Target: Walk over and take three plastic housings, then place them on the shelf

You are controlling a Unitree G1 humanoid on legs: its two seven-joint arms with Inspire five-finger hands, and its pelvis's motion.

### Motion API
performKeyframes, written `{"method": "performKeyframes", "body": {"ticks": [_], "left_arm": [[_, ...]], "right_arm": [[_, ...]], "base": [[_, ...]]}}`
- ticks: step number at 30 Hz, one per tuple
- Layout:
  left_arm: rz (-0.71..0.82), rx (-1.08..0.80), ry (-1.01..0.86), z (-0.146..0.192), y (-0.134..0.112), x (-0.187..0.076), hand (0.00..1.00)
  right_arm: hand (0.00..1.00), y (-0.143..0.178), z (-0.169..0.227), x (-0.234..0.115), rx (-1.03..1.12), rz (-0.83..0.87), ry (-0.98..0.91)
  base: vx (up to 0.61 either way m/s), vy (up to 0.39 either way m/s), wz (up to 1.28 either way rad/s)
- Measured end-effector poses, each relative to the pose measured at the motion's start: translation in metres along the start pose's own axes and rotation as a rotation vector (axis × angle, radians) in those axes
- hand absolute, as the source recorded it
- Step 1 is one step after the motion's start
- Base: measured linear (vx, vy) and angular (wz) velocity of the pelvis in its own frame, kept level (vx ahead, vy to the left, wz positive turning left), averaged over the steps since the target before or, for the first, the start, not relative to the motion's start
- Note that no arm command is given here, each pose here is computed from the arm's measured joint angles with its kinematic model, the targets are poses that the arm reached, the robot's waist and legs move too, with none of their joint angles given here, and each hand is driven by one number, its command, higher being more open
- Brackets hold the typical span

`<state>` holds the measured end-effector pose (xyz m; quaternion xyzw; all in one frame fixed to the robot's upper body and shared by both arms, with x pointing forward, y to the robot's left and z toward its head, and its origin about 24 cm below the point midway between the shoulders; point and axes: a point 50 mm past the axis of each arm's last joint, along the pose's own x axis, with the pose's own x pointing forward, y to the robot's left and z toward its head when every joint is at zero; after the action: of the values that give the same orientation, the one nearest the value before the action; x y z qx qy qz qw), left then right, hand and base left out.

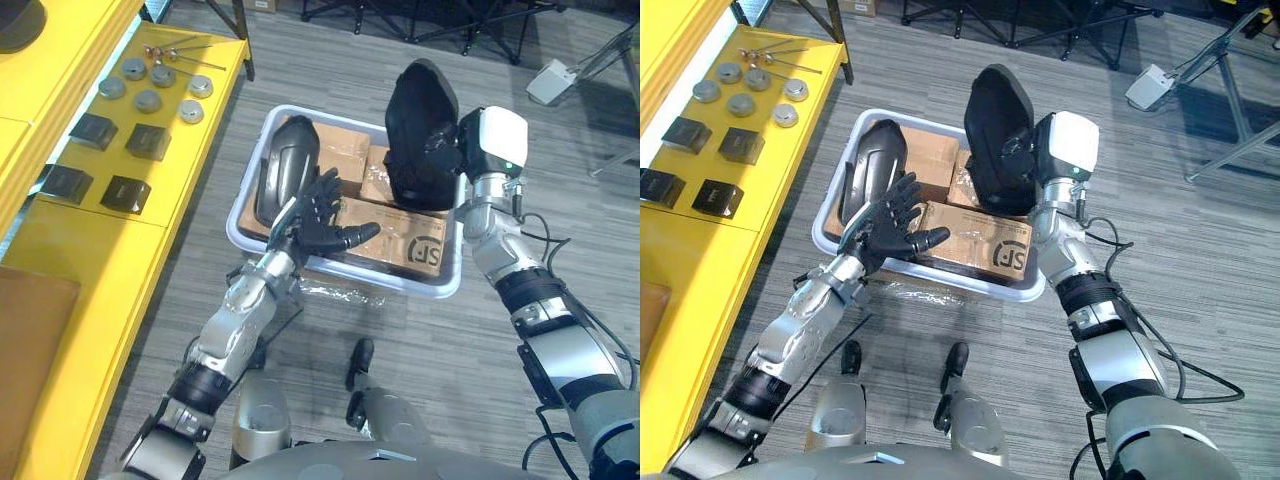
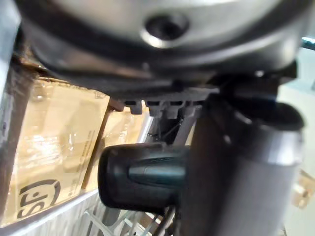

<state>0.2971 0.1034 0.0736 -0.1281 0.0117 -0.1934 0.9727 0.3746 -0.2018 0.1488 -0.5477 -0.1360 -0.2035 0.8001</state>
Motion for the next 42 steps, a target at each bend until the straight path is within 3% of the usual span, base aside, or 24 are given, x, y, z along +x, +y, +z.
{"method": "performKeyframes", "body": {"ticks": [4, 12, 24, 33, 42], "left_arm": [[0.097, 0.013, 0.038, -0.001, 0.016, 0.017, 1.00], [0.186, -0.085, 0.015, 0.004, 0.017, 0.037, 1.00], [0.312, -0.179, -0.211, 0.049, 0.031, 0.061, 1.00], [0.322, -0.181, -0.261, 0.059, 0.032, 0.066, 1.00], [0.200, -0.243, -0.312, 0.074, 0.026, 0.075, 1.00]], "right_arm": [[0.00, 0.001, 0.027, 0.006, 0.050, -0.015, -0.071], [0.00, -0.010, 0.067, 0.018, 0.120, -0.098, -0.171], [0.00, -0.039, 0.110, 0.029, 0.219, -0.213, -0.319], [0.00, -0.053, 0.142, 0.021, 0.299, -0.266, -0.468], [0.00, -0.061, 0.155, 0.013, 0.347, -0.288, -0.563]], "base": [[-0.01, 0.022, -0.14], [-0.04, 0.030, -0.04], [-0.01, 0.029, -0.07], [0.01, 0.033, -0.07], [0.00, 0.027, -0.09]]}}
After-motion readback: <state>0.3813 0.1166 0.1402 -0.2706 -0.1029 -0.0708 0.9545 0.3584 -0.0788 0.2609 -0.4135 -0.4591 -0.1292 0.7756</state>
